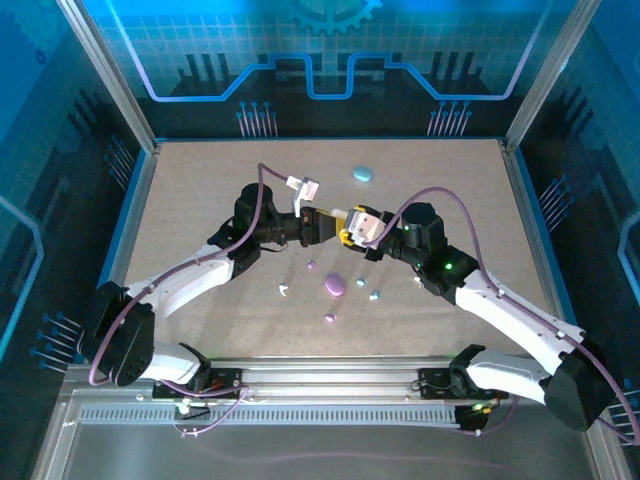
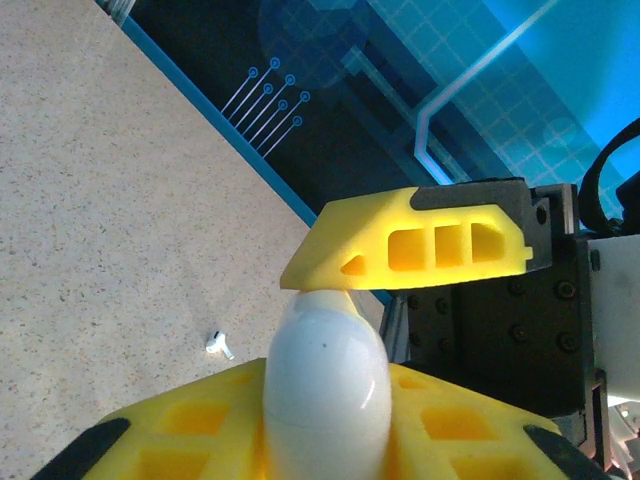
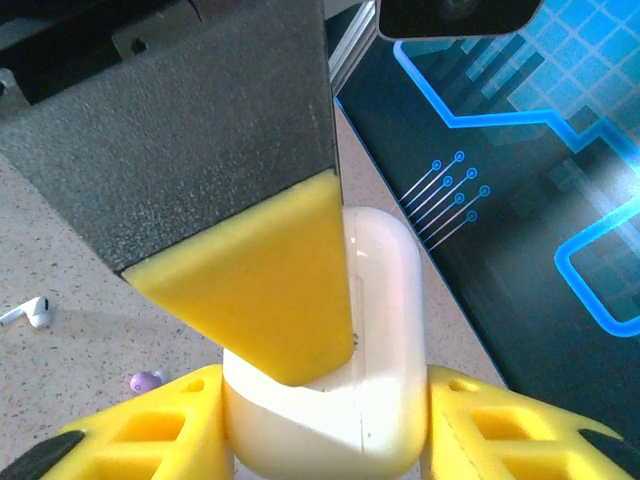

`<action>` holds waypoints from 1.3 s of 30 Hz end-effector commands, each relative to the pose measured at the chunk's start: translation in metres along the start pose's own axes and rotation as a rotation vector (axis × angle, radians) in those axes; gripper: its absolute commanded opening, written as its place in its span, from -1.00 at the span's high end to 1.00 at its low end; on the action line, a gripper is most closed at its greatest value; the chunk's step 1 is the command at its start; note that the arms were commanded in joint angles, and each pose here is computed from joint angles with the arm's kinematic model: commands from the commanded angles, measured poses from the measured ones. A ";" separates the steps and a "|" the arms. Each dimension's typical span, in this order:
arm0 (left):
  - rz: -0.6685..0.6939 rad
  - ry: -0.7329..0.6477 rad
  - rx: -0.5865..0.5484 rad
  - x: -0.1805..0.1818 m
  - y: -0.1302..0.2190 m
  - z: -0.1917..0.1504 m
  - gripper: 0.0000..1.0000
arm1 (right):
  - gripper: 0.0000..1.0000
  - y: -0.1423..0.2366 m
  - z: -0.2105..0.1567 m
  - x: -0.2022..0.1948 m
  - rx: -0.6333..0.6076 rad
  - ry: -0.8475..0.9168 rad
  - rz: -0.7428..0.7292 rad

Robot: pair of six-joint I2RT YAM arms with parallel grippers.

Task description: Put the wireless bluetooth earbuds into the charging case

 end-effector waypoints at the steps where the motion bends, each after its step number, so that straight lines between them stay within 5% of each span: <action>1: -0.042 -0.054 0.009 -0.015 0.006 0.003 0.32 | 0.14 0.008 0.006 -0.006 -0.044 0.016 -0.038; 22: -0.032 -0.050 0.023 -0.014 0.003 0.005 0.35 | 0.14 0.006 0.010 -0.003 -0.038 0.052 0.006; 29: -0.030 -0.061 0.027 -0.013 0.004 0.003 0.58 | 0.05 0.008 0.012 -0.005 -0.035 0.039 -0.009; 33: -0.013 -0.132 -0.002 -0.015 0.009 0.003 0.63 | -0.19 0.019 0.015 -0.017 -0.019 -0.113 -0.024; 39: -0.091 -0.418 -0.160 -0.023 0.022 -0.004 0.58 | -0.39 0.046 0.013 -0.047 -0.044 -0.657 0.083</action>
Point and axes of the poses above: each hand's point on the last joint's axis, 136 mm out from that joint toward the fingers, its own y axis back along the fingers, its own x axis along the line the jaws close on, z = x × y, the point moved 9 cm from there along y, back along the fingers, and after that the axes turned 10 degrees about y, right-handed, at the moved point
